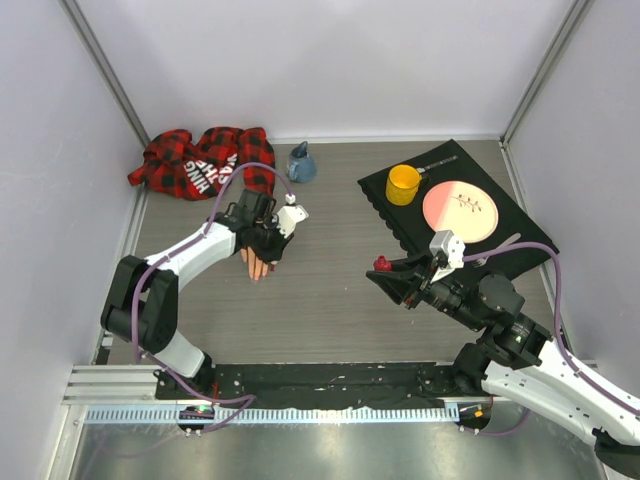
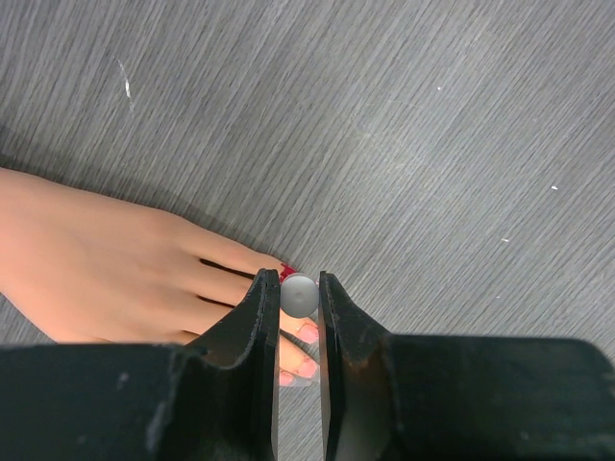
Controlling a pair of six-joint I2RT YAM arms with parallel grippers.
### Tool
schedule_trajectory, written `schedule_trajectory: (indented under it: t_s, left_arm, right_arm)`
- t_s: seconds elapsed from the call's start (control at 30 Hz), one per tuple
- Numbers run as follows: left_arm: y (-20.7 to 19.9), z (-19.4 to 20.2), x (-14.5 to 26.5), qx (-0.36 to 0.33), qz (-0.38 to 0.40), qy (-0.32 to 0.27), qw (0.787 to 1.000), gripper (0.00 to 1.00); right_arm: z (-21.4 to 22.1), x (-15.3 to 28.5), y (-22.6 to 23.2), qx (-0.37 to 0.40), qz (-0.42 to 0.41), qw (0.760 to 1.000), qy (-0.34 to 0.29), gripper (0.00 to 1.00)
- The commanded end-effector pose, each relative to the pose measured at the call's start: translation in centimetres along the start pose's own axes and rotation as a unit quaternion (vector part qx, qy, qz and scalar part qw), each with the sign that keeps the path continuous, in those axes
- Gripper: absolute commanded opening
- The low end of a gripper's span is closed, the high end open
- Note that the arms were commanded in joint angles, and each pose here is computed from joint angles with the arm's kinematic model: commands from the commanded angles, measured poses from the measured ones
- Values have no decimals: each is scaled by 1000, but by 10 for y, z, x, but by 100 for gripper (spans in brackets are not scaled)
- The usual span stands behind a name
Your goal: Paint the nails
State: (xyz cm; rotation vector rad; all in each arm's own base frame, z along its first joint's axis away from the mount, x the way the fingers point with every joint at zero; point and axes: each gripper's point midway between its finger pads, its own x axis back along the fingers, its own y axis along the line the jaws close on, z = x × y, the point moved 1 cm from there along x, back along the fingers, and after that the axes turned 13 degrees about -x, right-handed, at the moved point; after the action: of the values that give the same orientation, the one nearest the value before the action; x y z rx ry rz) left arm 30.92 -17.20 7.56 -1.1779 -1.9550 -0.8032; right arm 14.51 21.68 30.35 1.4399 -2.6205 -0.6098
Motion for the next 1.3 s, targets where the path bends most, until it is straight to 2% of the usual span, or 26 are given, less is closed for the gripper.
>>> schedule_trajectory:
  t_s: [0.0,0.87,1.27]
  left_arm:
    - [16,-25,12,-22,-29,-35,999,0]
    - [8,-29,14,-23,-19,-37,999,0]
    - [12,-44,34,-18,-47,-62,997,0]
  right_arm:
    - [-13,-3,7,5,-16,1000,-27,1]
    - [-11,-5,8,3,-19,1000,-22,1]
    - [-11,-5,7,4,-17,1000,-22,1]
